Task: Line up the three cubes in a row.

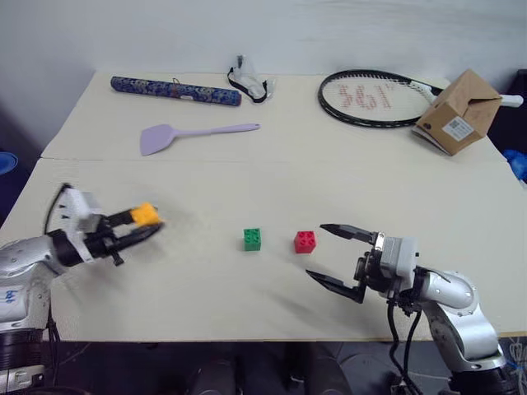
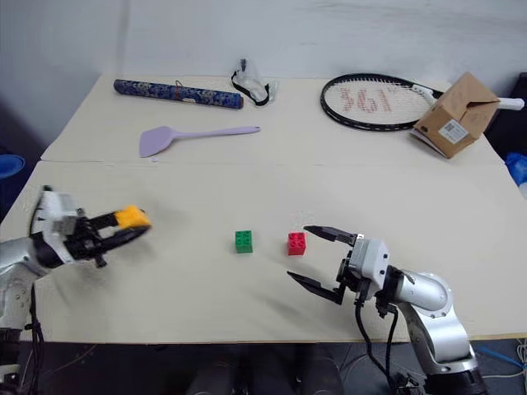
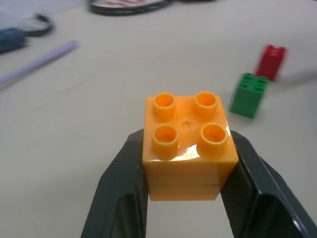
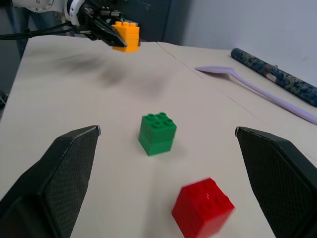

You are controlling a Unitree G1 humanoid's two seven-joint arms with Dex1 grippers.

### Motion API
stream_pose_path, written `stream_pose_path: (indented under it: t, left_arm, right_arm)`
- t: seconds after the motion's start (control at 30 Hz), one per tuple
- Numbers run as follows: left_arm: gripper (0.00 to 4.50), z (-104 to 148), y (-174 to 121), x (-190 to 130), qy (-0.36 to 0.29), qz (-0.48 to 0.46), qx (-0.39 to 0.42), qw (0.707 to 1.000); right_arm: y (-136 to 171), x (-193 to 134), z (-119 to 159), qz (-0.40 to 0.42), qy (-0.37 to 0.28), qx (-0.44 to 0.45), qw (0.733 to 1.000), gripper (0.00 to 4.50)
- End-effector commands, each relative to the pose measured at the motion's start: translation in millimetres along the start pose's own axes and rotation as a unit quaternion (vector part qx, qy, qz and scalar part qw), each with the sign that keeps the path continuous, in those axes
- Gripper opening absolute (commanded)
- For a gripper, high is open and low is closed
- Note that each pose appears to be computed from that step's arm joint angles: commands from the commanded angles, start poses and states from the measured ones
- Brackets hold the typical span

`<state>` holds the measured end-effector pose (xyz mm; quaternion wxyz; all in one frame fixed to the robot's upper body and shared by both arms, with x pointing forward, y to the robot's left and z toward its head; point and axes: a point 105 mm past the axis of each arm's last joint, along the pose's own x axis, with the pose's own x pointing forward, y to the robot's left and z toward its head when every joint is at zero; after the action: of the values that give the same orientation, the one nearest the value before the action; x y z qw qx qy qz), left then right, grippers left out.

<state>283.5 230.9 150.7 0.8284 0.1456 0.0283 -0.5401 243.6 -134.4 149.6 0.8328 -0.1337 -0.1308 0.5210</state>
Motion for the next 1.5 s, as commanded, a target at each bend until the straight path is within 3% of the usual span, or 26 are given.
stream_pose_path:
  t: [0.03,0.23,0.43,0.7,0.97,1.0,1.27,1.5]
  left_arm:
    - [1.51,-12,-8,11,0.045,-0.101,0.039,0.993]
    - [1.51,-21,6,43,0.057,-0.192,0.089,0.976]
    - [1.51,-27,20,52,0.069,-0.189,0.084,0.976]
    - [1.51,-30,13,73,0.068,-0.225,0.076,0.969]
    - [1.51,-39,7,68,0.085,-0.239,0.057,0.965]
    - [2.07,-39,6,66,0.088,-0.241,0.052,0.965]
    - [4.30,-26,21,38,0.052,-0.167,0.073,0.982]
    - [4.30,-28,22,-30,0.078,-0.034,0.065,0.994]
  right_arm:
    - [-7,-10,12,-0.015,0.001,-0.022,1.000,4.50]
    - [-1,-24,15,-0.023,0.029,-0.021,0.999,4.50]
    - [4,-36,19,-0.048,0.048,-0.024,0.997,4.50]
    - [5,-45,20,-0.066,0.063,-0.024,0.996,4.50]
    - [-2,-52,15,-0.063,0.075,-0.029,0.995,4.50]
    - [-5,-53,14,-0.061,0.078,-0.031,0.995,4.50]
    - [-22,-56,11,-0.032,0.085,-0.046,0.995,4.50]
    - [-42,-75,11,-0.007,0.118,-0.051,0.992,4.50]
